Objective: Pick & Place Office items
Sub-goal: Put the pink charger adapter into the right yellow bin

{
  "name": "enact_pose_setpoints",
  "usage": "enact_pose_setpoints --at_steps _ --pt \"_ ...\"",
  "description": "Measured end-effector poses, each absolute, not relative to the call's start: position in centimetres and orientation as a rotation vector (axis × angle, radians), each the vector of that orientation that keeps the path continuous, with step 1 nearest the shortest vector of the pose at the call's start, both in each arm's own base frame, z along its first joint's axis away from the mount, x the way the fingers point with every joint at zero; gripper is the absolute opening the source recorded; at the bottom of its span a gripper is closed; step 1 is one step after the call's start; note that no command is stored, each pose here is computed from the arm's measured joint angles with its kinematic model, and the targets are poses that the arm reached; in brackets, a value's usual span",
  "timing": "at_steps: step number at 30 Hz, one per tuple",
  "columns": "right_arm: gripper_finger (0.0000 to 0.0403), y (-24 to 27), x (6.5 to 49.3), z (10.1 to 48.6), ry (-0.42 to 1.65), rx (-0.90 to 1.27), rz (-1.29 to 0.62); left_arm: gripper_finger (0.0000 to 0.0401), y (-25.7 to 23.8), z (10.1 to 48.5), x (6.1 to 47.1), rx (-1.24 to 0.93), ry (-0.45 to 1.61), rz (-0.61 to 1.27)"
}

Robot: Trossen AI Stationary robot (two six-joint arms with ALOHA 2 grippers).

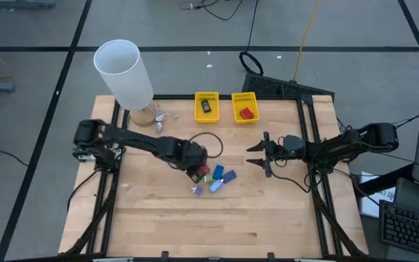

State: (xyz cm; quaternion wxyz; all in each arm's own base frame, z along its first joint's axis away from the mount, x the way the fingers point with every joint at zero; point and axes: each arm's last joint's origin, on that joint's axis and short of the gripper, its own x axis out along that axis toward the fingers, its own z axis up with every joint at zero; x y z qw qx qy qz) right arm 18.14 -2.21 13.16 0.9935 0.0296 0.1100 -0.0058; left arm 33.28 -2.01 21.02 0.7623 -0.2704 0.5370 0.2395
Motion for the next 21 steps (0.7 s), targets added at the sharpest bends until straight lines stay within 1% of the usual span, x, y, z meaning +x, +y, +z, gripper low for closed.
enact_pose_setpoints --at_steps 3,6,8,11,17,21 --pt "0.0197 -2.2 18.1 13.2 0.221 0.047 -0.011 0.0152 -2.4 24.0 33.2 -0.455 0.967 0.463" --pt "0.0197 -2.2 18.1 13.2 0.220 0.046 -0.011 0.0152 -3.4 26.2 33.7 -0.261 0.803 0.367" --pt "0.0197 -2.2 18.1 13.2 0.220 0.054 -0.011 0.0152 -4.0 26.9 34.3 -0.182 0.710 0.331" --pt "0.0197 -2.2 18.1 13.2 0.221 0.072 -0.013 0.0152 -3.9 27.2 35.4 -0.144 0.617 0.301" --pt "0.0196 -2.2 18.1 13.0 0.237 0.077 -0.014 0.0152 -3.4 26.2 37.0 -0.099 0.574 0.243" --pt "0.0196 -2.2 18.1 12.8 0.255 0.079 -0.015 0.0152 -2.3 25.7 37.4 -0.081 0.583 0.260"
